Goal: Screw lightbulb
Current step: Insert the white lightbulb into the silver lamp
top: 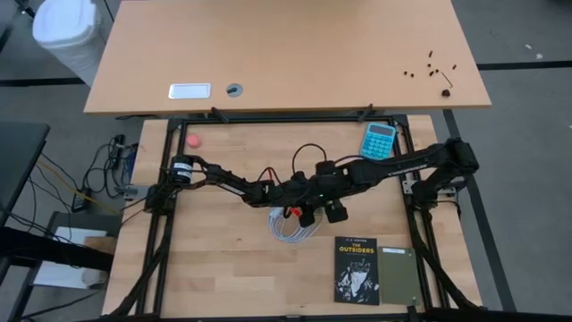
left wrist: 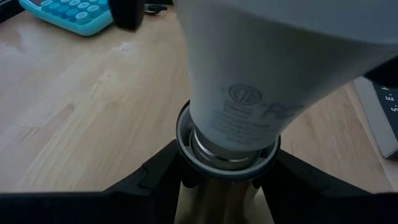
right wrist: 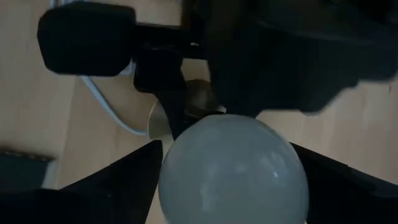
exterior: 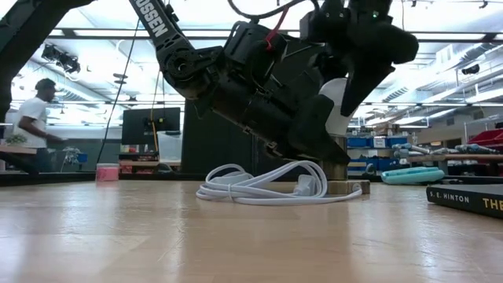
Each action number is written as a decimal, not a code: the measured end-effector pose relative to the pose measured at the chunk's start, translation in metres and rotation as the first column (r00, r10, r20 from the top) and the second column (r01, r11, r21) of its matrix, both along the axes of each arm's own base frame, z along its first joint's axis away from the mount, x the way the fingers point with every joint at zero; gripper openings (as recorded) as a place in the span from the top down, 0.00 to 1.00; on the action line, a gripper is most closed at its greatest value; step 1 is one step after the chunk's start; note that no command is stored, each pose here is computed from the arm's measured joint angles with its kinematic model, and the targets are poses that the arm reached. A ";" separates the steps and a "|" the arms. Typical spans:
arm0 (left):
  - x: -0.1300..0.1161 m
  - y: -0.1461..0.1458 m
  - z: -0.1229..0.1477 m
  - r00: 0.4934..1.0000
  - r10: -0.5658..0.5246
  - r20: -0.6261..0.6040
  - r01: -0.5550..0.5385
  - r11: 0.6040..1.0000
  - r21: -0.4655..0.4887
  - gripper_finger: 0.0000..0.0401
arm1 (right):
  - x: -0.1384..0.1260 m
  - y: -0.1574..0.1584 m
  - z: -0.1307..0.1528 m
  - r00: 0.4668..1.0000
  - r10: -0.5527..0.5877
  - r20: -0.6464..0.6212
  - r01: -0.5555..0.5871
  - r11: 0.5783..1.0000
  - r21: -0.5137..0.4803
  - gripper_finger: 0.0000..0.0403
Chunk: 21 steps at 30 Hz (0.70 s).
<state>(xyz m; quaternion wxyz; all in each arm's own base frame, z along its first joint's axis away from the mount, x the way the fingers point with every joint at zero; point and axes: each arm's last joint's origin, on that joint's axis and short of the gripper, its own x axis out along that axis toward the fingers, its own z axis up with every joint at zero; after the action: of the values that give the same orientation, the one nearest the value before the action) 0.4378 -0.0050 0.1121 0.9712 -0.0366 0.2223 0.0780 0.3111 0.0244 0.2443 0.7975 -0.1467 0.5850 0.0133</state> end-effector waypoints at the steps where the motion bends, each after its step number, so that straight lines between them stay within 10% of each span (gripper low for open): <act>1: 0.000 0.000 0.000 1.000 0.000 0.000 0.000 1.000 0.000 0.52 | 0.001 0.000 -0.001 1.000 0.026 -0.011 -0.026 1.000 -0.009 0.20; 21: 0.000 -0.002 0.000 0.995 -0.097 -0.001 0.097 0.995 -0.014 0.52 | 0.003 0.002 -0.005 0.927 0.363 -0.095 -0.370 0.928 -0.056 0.27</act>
<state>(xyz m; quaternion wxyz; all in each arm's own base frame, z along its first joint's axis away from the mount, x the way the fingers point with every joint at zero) 0.4381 -0.0067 0.1121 0.9733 -0.0323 0.2254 0.0292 0.3136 0.0265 0.2396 0.7502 -0.2818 0.5798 0.1466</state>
